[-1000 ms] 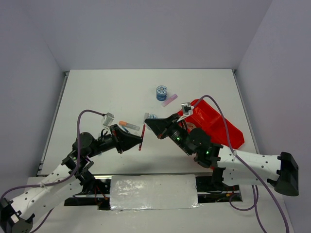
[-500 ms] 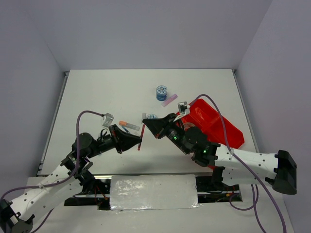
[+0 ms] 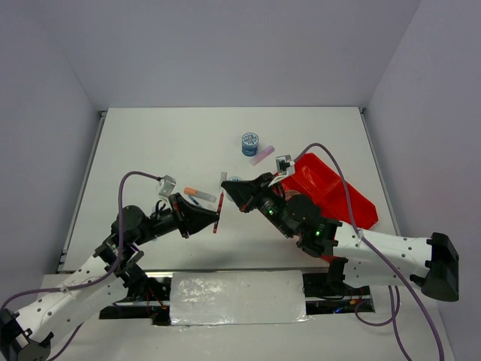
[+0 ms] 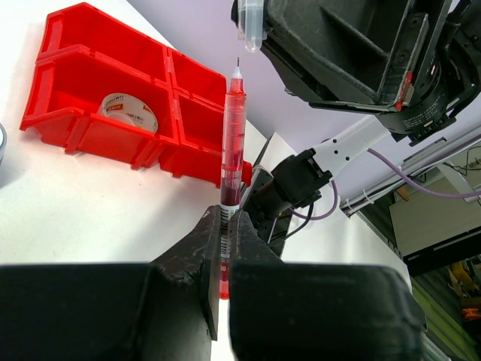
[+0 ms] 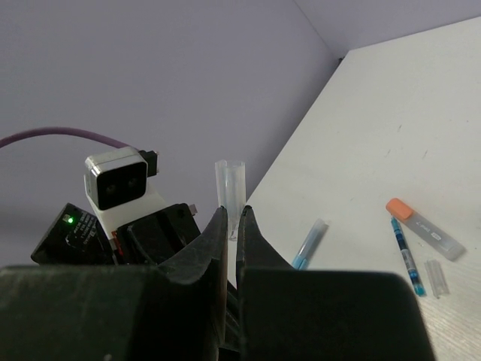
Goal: Sort the stationery into containers
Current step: Close the pen cap on the pen.
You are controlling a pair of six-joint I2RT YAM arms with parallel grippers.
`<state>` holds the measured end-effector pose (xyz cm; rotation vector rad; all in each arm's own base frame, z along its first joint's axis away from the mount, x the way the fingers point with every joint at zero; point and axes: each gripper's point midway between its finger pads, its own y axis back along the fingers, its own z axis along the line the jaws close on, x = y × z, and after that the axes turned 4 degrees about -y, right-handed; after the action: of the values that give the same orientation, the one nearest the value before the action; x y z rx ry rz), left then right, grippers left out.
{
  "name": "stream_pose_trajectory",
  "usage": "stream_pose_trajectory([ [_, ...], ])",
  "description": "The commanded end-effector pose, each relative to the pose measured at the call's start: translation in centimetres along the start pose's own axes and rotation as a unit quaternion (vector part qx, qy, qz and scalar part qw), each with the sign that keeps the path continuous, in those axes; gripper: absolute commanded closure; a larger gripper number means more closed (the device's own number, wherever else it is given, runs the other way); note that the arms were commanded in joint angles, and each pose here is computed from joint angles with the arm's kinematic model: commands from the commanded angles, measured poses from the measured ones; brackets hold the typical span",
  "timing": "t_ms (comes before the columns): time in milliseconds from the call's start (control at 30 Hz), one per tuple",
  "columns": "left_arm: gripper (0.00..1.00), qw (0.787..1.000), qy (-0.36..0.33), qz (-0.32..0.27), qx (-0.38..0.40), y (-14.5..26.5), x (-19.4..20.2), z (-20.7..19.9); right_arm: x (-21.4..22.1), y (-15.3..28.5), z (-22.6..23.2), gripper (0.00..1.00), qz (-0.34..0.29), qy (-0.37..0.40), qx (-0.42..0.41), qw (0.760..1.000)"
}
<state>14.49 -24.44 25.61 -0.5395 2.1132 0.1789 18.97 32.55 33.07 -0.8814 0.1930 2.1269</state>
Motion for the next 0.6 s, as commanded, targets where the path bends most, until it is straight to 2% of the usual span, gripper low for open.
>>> stream_pose_trajectory([
  [0, 1.0, 0.999, -0.022, -0.028, 0.021, -0.1, -1.9, -1.4, -1.2, -0.3, 0.9, 1.0, -0.016, 0.005, 0.0, 1.0],
  [567, 1.0, 0.999, -0.016, -0.03, 0.0, -0.3, -2.3, -0.8, 0.9, -0.3, -0.5, 1.0, 0.009, -0.001, 0.006, 1.0],
])
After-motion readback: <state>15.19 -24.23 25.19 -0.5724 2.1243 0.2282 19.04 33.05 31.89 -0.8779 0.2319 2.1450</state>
